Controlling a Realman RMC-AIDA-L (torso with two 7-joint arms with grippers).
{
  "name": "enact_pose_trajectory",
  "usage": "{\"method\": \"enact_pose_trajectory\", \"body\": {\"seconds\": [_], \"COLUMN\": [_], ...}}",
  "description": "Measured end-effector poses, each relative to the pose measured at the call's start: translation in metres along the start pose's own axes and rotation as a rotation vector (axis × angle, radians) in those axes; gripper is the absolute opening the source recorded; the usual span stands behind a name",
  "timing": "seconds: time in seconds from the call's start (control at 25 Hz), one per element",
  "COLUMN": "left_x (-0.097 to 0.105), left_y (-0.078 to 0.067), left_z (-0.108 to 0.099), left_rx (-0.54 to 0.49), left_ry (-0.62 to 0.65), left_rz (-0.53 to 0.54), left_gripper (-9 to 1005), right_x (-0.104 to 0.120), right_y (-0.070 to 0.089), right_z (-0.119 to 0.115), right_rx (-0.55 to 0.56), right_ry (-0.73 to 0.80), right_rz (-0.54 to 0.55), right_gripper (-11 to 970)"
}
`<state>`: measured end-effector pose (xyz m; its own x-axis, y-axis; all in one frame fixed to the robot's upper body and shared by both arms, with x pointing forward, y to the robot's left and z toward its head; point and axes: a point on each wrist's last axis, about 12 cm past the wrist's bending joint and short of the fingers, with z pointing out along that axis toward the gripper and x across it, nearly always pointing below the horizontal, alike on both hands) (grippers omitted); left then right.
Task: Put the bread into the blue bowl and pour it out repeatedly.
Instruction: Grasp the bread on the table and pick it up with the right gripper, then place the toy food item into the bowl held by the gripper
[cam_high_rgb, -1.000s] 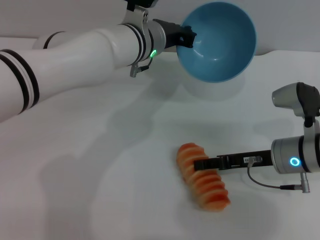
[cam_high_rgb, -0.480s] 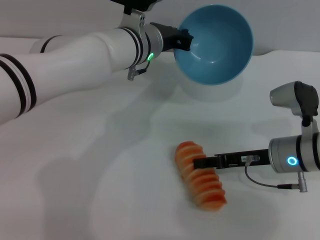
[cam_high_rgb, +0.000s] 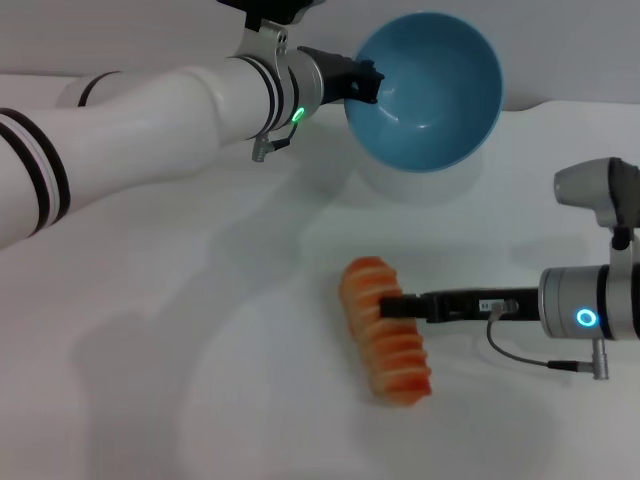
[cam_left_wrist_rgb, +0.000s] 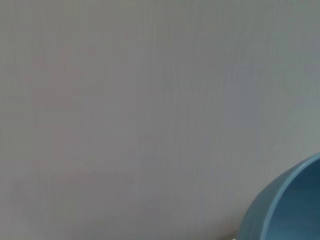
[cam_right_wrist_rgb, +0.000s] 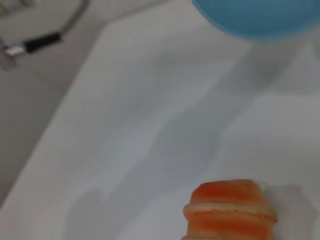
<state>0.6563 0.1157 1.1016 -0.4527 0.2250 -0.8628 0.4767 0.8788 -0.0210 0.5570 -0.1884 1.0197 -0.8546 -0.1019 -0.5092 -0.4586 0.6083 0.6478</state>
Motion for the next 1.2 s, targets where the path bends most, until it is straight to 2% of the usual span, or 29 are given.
{"method": "enact_pose_trajectory", "body": {"seconds": [0.32,0.68,0.88,1.2], "left_x": [0.003,0.016,0.022,0.025], "left_y": [0.004,0.012,0.017,0.015], "left_z": [0.000,0.000,0.002,0.002], "left_rx": [-0.011,-0.017,-0.029,-0.015], "left_ry": [0.010,0.107,0.162,0.215], "left_rz": [-0.002,-0.005,-0.008,-0.004], "left_gripper": [-1,0,0,0], "right_x": [-0.009,-0.034,-0.045,-0.062], "right_y": [0.003,0.008,0.015,0.016], "right_z": [-0.015,-0.072,-0.090,-0.121], "right_rx": [-0.053,-0.059,-0.076,-0.057], "right_ry": [-0.052,-0.188,-0.235,-0.332], "right_rz": [-0.093,-0.230,-0.272,-0.320], "right_gripper": [293,226,181,135]}}
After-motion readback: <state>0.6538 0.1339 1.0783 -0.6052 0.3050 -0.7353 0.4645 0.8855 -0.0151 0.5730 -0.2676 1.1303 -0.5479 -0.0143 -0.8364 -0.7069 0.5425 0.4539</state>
